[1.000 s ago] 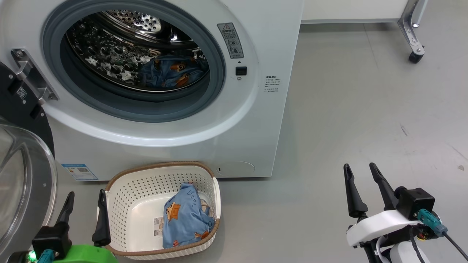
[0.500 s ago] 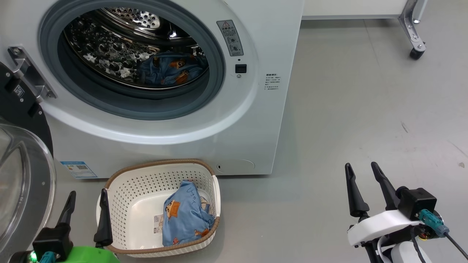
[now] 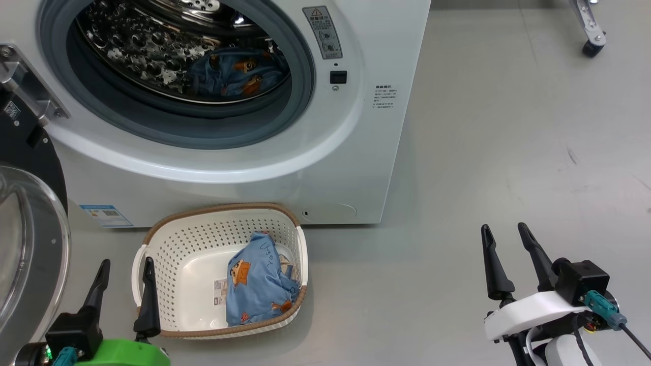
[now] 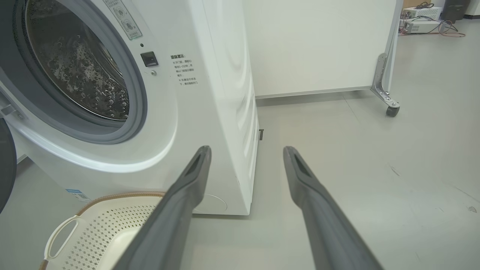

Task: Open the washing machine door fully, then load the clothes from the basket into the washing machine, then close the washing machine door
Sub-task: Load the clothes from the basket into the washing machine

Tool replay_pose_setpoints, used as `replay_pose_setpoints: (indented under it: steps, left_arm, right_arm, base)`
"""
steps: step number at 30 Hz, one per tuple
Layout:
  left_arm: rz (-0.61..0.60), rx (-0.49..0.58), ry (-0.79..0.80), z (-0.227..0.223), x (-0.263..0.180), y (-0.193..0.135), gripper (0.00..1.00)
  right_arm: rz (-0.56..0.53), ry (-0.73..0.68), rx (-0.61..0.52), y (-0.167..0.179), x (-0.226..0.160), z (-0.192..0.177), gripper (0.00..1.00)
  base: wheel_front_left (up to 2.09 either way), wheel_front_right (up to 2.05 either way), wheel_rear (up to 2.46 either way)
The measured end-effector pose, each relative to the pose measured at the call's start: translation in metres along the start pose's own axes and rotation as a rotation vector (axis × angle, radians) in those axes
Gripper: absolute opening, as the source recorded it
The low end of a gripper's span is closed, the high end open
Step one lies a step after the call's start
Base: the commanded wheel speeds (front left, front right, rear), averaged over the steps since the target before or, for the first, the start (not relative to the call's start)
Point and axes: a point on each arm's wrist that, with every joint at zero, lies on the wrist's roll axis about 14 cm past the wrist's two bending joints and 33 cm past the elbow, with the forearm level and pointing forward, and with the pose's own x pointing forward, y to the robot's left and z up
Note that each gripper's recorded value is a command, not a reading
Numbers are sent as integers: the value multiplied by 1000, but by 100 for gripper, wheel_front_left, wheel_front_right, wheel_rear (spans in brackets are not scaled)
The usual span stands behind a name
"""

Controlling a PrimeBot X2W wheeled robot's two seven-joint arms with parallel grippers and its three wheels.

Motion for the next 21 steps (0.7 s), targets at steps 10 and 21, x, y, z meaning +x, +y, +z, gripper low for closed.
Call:
replay_pose_setpoints:
  steps: [10,21]
  left_arm:
    - [-22,-11,35,-13,25,-7,100]
    - [-80,-43,119,-50,67,-25,100]
  right_arm:
    - [-19,64,9,-8,12,-23,100]
    - [-45,126,22,-22,36,-50,100]
  base:
    - [0,0,0]
    - [0,0,0]
